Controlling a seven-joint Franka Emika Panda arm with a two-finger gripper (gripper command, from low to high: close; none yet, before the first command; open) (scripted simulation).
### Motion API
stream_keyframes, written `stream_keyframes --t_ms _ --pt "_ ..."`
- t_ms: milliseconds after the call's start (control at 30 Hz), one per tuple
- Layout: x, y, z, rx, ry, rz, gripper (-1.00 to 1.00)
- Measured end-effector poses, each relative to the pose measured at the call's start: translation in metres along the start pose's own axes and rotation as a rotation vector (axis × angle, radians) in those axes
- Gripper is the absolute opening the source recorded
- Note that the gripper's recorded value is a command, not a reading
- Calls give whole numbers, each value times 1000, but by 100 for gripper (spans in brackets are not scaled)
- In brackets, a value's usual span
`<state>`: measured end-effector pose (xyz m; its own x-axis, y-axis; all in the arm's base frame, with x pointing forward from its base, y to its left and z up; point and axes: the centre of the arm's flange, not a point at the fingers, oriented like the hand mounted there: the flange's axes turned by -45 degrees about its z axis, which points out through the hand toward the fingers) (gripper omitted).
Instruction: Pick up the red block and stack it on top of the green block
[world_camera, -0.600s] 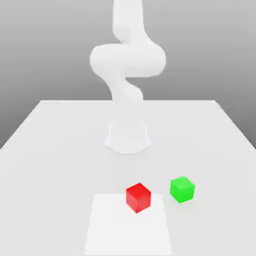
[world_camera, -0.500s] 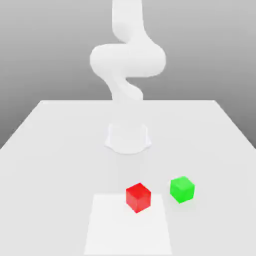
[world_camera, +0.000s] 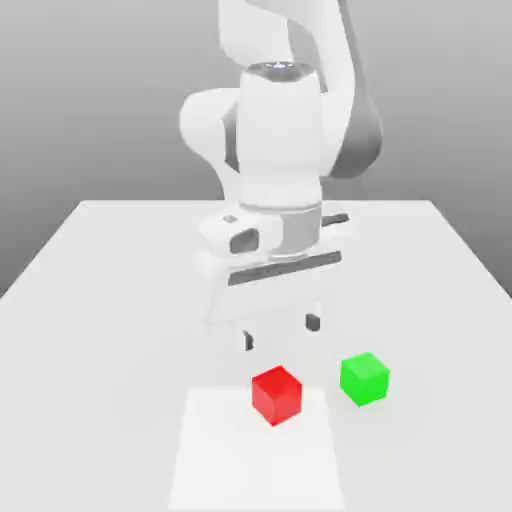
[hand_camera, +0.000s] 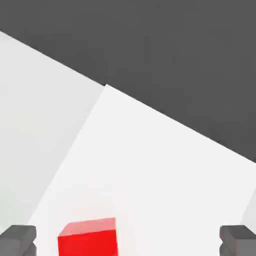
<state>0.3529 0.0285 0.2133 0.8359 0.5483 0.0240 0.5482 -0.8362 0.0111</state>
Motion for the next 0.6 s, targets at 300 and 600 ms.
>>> stream_keyframes --t_ms 300,600 --pt "-10 -6 68 11 -24 -20 -100" --pt "-7 -5 38 11 -25 -20 -100"
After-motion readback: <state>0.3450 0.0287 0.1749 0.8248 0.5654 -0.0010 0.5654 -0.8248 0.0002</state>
